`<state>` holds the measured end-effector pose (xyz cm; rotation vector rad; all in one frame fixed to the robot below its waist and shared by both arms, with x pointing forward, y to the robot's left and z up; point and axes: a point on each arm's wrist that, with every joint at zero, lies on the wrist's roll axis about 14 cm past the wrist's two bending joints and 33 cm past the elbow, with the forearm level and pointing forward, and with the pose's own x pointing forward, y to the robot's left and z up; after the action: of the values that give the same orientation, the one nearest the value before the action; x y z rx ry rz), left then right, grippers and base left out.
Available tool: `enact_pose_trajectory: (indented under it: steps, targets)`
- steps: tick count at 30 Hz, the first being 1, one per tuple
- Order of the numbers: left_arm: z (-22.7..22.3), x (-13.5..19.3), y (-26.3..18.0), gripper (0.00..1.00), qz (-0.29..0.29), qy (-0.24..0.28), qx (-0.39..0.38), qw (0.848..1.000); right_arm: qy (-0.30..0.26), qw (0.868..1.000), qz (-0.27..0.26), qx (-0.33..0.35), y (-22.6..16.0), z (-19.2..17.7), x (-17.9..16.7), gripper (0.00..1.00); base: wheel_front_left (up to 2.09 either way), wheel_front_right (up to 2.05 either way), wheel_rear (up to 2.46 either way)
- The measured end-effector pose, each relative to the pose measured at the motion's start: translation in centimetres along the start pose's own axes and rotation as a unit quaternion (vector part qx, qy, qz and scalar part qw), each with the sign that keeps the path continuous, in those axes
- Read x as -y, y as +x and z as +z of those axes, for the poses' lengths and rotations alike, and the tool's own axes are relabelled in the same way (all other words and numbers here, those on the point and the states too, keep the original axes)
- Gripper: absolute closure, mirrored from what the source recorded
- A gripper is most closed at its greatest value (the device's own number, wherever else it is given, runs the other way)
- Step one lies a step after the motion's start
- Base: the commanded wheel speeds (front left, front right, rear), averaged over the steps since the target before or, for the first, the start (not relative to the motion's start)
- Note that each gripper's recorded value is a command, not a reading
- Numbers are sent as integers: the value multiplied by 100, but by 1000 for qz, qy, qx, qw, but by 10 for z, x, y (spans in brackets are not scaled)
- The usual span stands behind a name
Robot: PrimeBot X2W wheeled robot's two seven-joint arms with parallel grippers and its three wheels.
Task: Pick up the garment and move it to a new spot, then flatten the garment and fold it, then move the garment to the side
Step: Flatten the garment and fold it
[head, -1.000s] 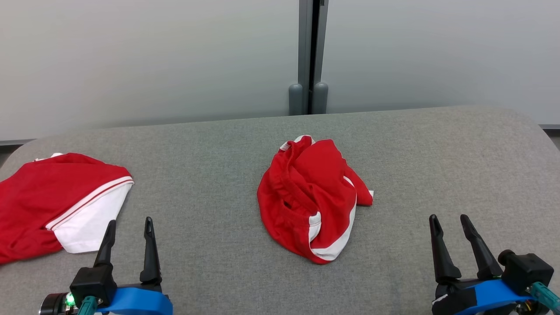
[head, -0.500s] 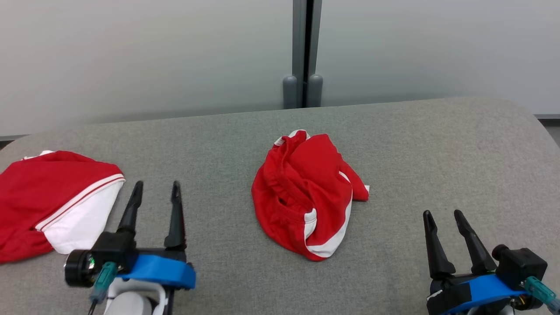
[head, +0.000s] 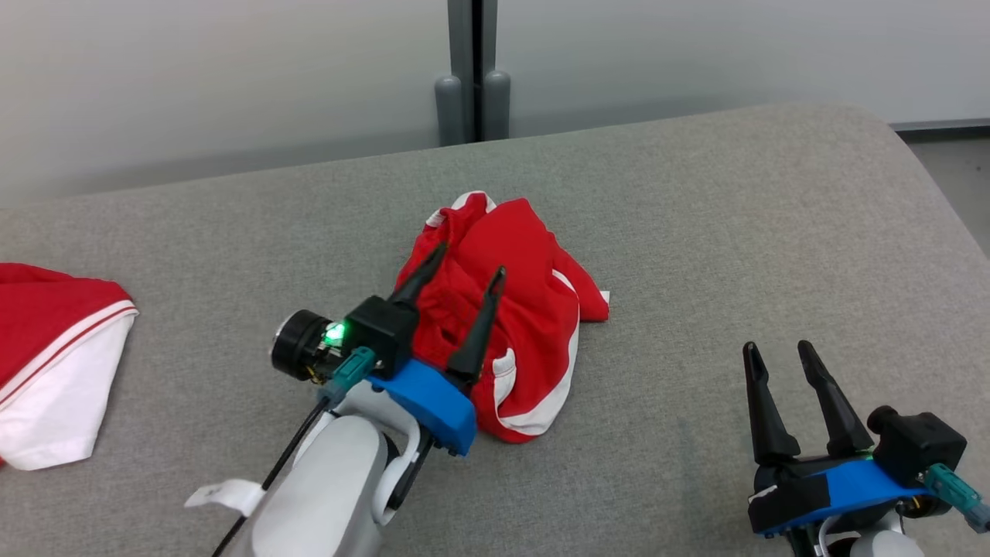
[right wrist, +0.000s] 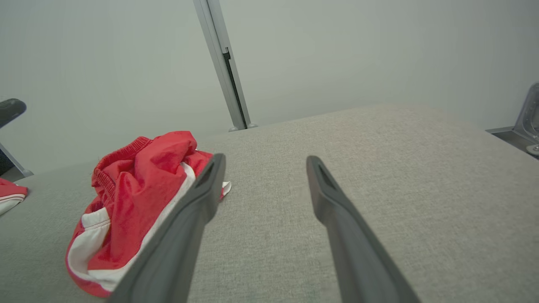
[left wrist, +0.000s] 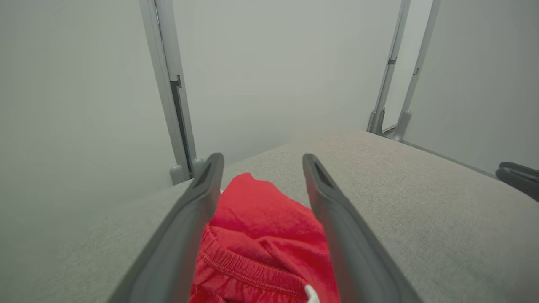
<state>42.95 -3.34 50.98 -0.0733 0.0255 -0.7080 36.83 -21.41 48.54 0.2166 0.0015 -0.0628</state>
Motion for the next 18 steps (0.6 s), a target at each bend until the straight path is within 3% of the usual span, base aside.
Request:
enact_pose_trajectory:
  steps: [9,18]
  targets:
    - [-66,33,5,0,-66,-5,-120,991,-3,1000,-20,-2,2,-3,13,0,0,0,0]
    - [-120,35,-15,0,-91,10,-215,972,-1,1000,-30,-2,1,-4,19,0,0,0,0]
